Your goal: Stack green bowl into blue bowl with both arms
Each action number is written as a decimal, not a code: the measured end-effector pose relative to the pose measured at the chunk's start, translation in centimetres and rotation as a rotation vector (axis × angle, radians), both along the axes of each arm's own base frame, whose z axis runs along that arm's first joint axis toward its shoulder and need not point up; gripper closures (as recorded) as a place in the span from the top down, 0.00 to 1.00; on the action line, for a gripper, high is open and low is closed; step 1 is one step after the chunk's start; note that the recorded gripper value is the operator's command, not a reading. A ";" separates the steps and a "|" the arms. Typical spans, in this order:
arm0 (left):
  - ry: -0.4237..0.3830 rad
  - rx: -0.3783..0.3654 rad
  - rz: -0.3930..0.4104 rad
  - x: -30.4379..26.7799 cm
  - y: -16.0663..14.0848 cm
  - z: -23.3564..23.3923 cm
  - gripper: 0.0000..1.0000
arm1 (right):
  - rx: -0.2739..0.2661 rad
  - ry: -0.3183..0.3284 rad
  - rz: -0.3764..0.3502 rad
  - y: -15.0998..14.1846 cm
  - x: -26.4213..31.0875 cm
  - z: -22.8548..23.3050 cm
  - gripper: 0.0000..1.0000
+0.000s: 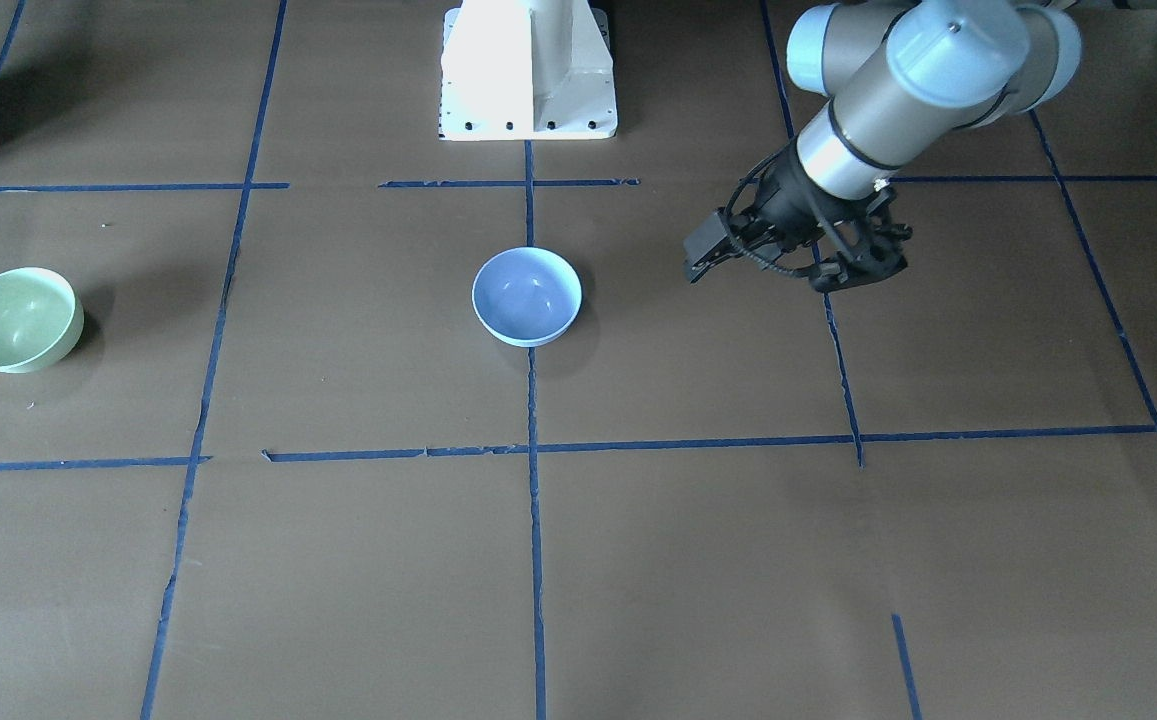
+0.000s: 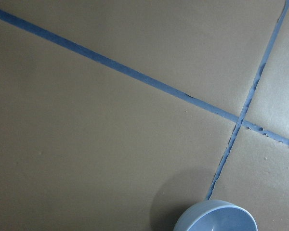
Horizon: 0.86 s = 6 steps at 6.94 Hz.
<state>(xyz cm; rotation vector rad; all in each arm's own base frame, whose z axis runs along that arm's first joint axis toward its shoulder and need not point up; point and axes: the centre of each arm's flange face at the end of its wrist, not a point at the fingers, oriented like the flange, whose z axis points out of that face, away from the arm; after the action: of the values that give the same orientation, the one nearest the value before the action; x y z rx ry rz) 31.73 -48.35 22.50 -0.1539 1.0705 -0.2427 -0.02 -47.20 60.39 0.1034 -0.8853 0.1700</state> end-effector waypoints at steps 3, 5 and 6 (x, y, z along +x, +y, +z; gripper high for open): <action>-0.156 0.147 0.100 -11.5 4.0 0.1 1.00 | -0.005 -0.042 0.040 2.2 -9.3 1.9 1.00; -0.195 0.180 0.118 -14.6 3.9 1.9 1.00 | -0.028 -0.039 0.024 3.8 -13.0 3.3 0.99; -0.201 0.184 0.118 -15.2 3.7 2.2 1.00 | -0.044 -0.028 0.016 4.3 -13.5 4.4 0.92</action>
<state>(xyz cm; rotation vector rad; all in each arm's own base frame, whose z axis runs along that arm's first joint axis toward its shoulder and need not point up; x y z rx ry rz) 16.57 -44.60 24.74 -0.0266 0.8753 -0.0509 -13.53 -42.86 64.81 0.0673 -0.9085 0.2060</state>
